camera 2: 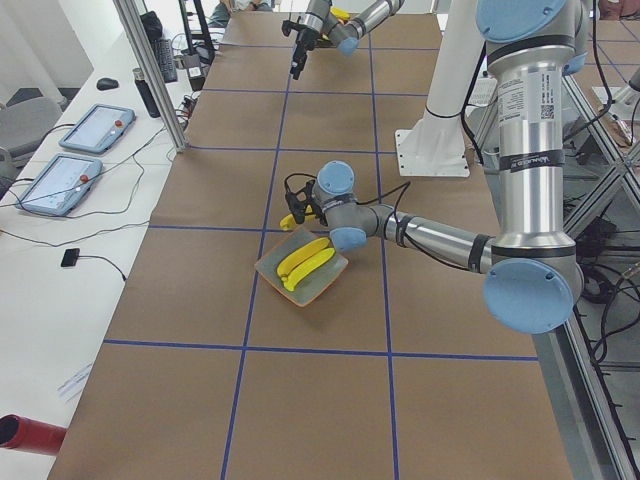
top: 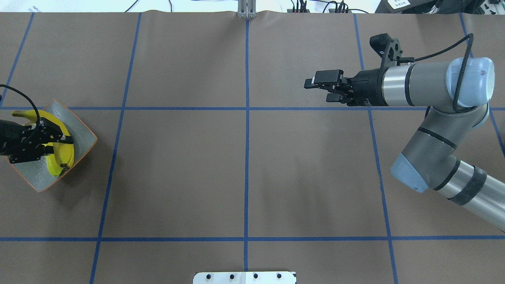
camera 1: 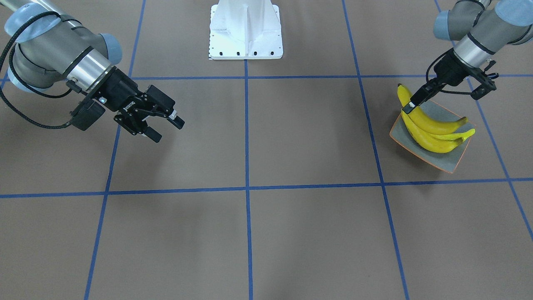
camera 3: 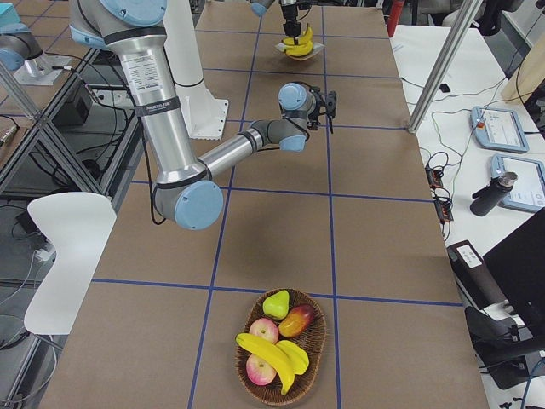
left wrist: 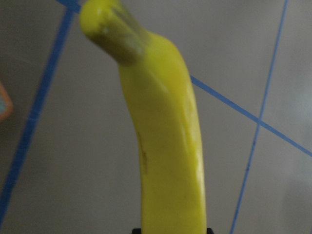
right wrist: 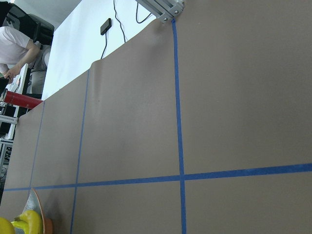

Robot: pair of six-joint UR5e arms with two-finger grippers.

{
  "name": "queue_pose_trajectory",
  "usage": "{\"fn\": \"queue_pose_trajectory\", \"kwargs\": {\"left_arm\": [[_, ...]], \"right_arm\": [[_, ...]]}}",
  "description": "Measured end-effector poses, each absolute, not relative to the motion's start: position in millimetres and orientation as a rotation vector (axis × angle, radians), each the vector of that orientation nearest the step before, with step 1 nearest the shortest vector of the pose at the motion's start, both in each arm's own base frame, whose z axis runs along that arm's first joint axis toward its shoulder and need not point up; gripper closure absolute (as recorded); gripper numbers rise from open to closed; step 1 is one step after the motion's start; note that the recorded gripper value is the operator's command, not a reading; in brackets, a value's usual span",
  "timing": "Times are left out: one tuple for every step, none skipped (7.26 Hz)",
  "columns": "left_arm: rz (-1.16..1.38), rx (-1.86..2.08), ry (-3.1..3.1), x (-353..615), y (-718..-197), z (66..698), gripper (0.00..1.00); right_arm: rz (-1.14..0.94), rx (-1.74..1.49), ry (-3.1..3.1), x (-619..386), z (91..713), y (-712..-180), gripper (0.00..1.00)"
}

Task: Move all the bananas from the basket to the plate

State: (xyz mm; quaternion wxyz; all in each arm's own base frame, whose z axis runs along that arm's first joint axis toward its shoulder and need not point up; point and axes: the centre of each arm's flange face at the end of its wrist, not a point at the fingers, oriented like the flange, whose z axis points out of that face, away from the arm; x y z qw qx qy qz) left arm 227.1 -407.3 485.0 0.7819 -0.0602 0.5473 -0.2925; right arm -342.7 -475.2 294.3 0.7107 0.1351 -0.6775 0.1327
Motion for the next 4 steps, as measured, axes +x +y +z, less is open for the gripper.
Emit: {"fn": "queue_pose_trajectory", "kwargs": {"left_arm": [[-0.651, -0.134, 1.158, 237.8, -420.7, 483.0, 1.0], [-0.657, -0.136, 1.138, 246.1, -430.6, 484.9, 1.0], [-0.652, -0.133, 1.127, 249.7, -435.1, 488.3, 1.0], [-0.643, -0.131, 1.119, 250.5, -436.3, 491.9, 1.0]], "right_arm": [[0.296, 0.299, -1.5, -339.0, 297.9, -471.7, 0.0], [0.298, 0.298, -1.498, -336.9, 300.0, -469.6, 0.0], [0.298, 0.298, -1.498, -335.9, 300.6, -468.6, 0.0], [0.298, 0.297, -1.498, -335.4, 300.7, -468.1, 0.0]]}}
